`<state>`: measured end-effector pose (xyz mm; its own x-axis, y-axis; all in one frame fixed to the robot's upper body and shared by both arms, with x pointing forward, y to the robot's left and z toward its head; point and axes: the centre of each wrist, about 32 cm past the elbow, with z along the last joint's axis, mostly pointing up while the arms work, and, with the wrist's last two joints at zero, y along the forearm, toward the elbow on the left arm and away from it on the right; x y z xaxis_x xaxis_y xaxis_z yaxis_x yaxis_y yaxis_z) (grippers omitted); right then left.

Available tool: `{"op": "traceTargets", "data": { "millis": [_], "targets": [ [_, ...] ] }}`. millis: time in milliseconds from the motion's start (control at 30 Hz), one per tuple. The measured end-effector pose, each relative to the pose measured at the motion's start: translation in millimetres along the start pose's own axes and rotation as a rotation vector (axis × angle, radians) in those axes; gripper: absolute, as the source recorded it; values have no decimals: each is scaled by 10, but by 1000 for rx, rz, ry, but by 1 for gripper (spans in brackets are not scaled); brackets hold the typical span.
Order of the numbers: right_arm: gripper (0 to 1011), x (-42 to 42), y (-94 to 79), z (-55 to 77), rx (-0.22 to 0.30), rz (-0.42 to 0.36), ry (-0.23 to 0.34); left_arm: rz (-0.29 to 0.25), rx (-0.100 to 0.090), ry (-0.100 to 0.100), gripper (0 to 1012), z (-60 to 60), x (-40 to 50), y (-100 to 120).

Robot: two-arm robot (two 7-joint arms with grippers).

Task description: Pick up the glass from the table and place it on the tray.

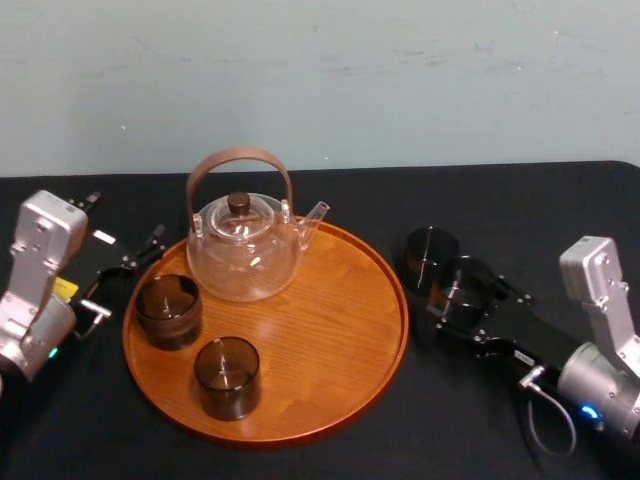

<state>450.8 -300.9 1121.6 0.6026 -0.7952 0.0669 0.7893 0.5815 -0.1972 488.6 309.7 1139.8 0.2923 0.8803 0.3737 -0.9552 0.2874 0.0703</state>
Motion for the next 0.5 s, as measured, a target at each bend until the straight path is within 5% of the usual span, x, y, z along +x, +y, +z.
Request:
{"op": "traceTargets", "data": {
  "millis": [500],
  "targets": [
    [905, -193, 329, 101, 14, 121, -11, 0, 0, 0, 1001, 0, 0, 0]
  ]
}}
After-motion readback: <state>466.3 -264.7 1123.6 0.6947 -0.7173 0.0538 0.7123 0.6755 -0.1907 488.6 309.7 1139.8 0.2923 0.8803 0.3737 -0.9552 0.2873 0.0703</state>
